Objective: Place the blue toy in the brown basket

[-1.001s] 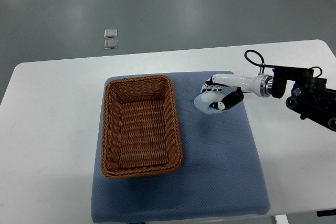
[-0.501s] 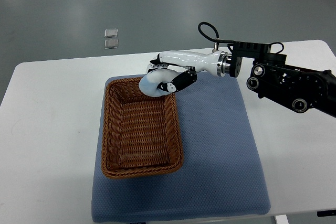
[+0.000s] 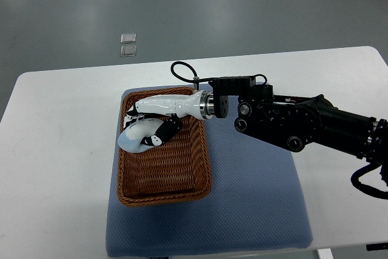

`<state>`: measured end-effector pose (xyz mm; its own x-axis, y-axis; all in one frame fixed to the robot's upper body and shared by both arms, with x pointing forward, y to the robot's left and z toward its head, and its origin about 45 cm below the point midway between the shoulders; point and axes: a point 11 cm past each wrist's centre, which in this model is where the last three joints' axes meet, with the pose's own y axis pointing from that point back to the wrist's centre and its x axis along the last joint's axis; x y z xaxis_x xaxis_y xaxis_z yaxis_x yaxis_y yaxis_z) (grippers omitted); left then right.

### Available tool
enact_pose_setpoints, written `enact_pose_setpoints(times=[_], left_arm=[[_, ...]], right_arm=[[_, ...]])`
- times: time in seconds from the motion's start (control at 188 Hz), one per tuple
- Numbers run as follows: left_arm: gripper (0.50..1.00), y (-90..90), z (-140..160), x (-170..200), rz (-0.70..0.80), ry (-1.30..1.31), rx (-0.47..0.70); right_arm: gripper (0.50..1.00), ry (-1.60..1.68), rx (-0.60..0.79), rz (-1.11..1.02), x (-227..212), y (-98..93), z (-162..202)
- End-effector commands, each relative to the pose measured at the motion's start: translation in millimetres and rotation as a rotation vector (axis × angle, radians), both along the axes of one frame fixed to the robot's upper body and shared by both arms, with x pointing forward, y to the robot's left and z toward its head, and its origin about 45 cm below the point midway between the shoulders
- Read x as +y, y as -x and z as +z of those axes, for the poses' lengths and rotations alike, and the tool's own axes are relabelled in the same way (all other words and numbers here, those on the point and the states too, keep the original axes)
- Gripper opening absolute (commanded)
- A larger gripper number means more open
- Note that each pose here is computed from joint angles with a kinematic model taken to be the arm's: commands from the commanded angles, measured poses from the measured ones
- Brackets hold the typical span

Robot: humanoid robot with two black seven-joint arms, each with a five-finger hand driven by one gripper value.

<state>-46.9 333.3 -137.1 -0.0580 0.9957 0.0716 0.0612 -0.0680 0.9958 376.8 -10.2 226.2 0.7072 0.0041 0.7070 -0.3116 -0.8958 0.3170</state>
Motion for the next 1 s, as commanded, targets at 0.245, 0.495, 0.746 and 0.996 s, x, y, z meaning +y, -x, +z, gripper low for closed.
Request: enact_pose_setpoints(times=[0.245,0.495,0.746,0.996], left_arm=[[1.0,-0.1,0.0,0.1,0.0,-0.001,0.0],[1.0,-0.1,0.0,0.0,0.0,0.0,0.0],[1.0,-0.1,0.0,0.0,0.0,0.0,0.0],[1.0,-0.1,0.0,0.0,0.0,0.0,0.0]], right_arm=[[0.915,-0.014,0.045,-0.05,-17.1,-4.7,-8.3],[0.915,-0.251,0.282,-0.325,-81.8,-42.9,14.6],[0.915,-0.491,0.655,-0.677,-156.6,-67.1,-2.8],[0.915,-0.714,0.901,-0.846,-190.0,-59.9,-38.1]])
